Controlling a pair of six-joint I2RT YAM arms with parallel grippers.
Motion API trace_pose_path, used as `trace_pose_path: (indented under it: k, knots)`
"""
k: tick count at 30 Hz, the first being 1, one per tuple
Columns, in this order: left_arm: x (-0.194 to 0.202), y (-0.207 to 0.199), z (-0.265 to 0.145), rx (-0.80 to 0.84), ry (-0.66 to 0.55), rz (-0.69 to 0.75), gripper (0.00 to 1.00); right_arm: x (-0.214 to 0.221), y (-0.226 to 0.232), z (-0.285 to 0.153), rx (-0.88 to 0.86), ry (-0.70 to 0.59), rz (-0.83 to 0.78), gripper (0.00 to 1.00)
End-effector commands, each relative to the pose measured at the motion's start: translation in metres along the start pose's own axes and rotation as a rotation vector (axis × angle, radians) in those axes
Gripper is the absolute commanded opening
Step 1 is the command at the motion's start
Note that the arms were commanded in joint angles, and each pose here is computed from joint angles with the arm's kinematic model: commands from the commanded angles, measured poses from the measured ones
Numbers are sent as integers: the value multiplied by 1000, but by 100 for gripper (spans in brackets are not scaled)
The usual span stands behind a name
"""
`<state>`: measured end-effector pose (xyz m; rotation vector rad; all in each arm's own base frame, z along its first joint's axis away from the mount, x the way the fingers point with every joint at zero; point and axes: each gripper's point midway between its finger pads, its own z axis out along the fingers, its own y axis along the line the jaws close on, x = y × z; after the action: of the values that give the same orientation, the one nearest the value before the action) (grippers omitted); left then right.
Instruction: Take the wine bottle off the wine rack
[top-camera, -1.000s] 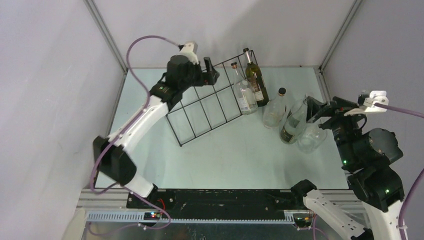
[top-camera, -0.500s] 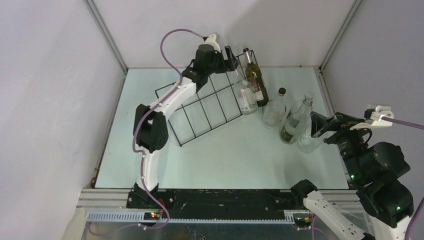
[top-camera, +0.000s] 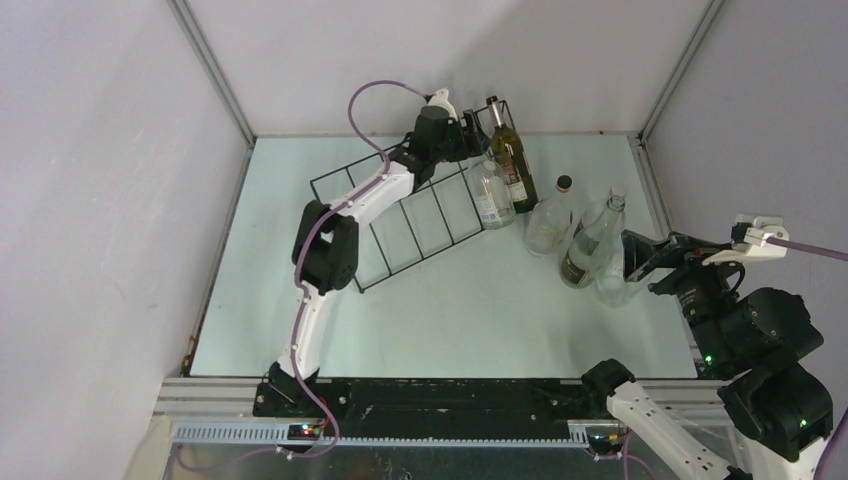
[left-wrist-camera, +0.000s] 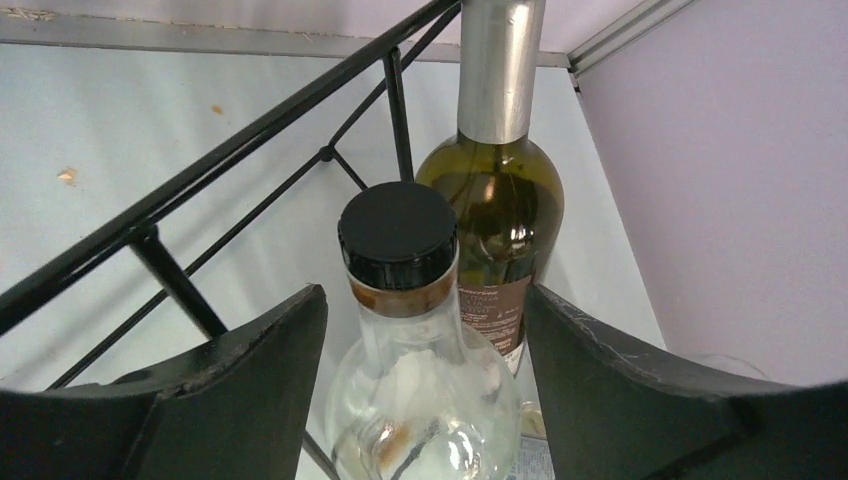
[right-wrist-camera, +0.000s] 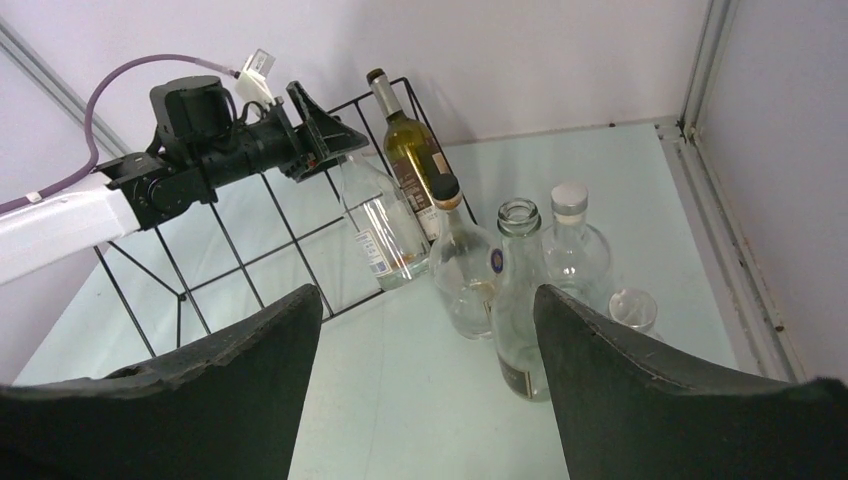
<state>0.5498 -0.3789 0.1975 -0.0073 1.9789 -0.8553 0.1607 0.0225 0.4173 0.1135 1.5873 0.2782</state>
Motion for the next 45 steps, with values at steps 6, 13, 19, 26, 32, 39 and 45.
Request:
trace_pose_path:
  k: [6,13,19,26,32,39,45]
  knots:
    - [-29,-17,15,50,-97,-51,72,-7,0,-10,-15,-19,23,80]
    - [-30,-13,19,35,-106,-44,60,-7,0,-13,-20,-19,26,80]
    - [-22,-16,14,15,-79,30,38,-6,0,-13,-22,-17,22,80]
    - [-24,-31,-1,29,-84,89,1,-5,-2,-16,-21,-17,21,80]
    - [-16,-60,-29,35,-98,206,0,-5,-3,-17,-19,-17,16,80]
    - [-6,-90,-62,67,-145,274,0,-2,-6,-16,-2,-6,8,79]
    - [-1,-95,-85,54,-176,302,0,0,-8,-18,6,-2,7,79]
